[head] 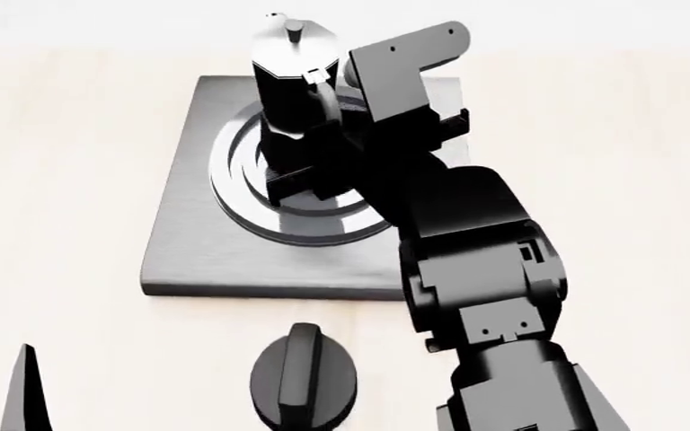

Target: Put both moka pots on the stove.

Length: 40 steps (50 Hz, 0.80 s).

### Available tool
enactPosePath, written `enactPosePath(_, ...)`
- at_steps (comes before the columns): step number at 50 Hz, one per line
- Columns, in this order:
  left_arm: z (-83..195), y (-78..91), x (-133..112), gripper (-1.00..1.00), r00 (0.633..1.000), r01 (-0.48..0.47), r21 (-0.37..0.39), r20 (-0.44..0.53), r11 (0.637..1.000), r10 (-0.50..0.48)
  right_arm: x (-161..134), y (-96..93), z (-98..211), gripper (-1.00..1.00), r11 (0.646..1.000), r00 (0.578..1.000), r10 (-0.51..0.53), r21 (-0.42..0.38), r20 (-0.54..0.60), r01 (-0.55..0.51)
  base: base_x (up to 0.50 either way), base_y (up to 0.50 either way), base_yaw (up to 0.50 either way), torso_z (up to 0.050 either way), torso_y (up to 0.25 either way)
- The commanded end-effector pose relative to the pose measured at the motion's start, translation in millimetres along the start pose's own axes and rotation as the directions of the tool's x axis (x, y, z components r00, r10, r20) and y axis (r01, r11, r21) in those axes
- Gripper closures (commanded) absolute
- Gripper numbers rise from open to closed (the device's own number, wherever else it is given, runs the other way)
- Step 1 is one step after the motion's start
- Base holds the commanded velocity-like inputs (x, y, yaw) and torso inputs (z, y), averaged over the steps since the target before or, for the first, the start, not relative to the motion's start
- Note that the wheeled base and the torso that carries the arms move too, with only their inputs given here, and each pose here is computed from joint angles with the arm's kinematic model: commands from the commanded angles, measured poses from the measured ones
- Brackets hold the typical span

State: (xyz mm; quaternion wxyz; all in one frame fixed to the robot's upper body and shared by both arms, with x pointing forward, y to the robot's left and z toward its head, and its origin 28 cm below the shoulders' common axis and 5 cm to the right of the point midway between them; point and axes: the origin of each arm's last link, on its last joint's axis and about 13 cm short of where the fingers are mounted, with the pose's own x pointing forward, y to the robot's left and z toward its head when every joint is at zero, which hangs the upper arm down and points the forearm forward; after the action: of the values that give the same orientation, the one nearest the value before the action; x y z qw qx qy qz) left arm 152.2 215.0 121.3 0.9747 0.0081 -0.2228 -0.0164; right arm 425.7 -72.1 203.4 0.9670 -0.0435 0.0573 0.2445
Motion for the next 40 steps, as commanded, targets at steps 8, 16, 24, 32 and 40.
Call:
enactPosePath(8, -2.0, 0.6, 1.7, -1.00, 1.000, -0.018, 0.000, -0.015, 1.000, 0.018, 3.7, 2.9, -2.3, 1.00, 1.000, 1.000, 0.017, -0.007, 0.012, -0.017, 0.00, 0.00, 0.00, 0.000, -0.068)
enactPosePath(16, -1.2, 0.6, 1.8, -1.00, 1.000, -0.021, -0.004, -0.012, 1.000, 0.021, 1.0, 3.9, 1.7, -1.00, 1.000, 1.000, 0.012, -0.025, 0.020, -0.011, 0.00, 0.00, 0.00, 0.000, 0.000)
enactPosePath(24, -1.6, -0.1, 1.1, -1.00, 1.000, -0.017, -0.006, -0.009, 1.000, 0.017, -11.6, 8.2, 8.6, -1.00, 0.999, 0.997, 0.018, -0.037, 0.073, -0.015, 0.00, 0.00, 0.00, 0.000, 0.000)
enactPosePath(32, -0.9, -0.9, 0.5, -1.00, 1.000, -0.013, -0.008, -0.008, 1.000, 0.013, -47.2, 17.0, 24.4, -1.00, 0.999, 0.979, 0.019, -0.047, 0.204, -0.010, 0.00, 0.00, 0.00, 0.000, 0.000)
enactPosePath(40, -1.0, -1.5, 0.0, -1.00, 1.000, -0.011, -0.008, -0.009, 1.000, 0.010, -90.8, 25.5, 33.5, -1.00, 0.999, 0.967, 0.006, -0.034, 0.257, 0.003, 0.00, 0.00, 0.00, 0.000, 0.000)
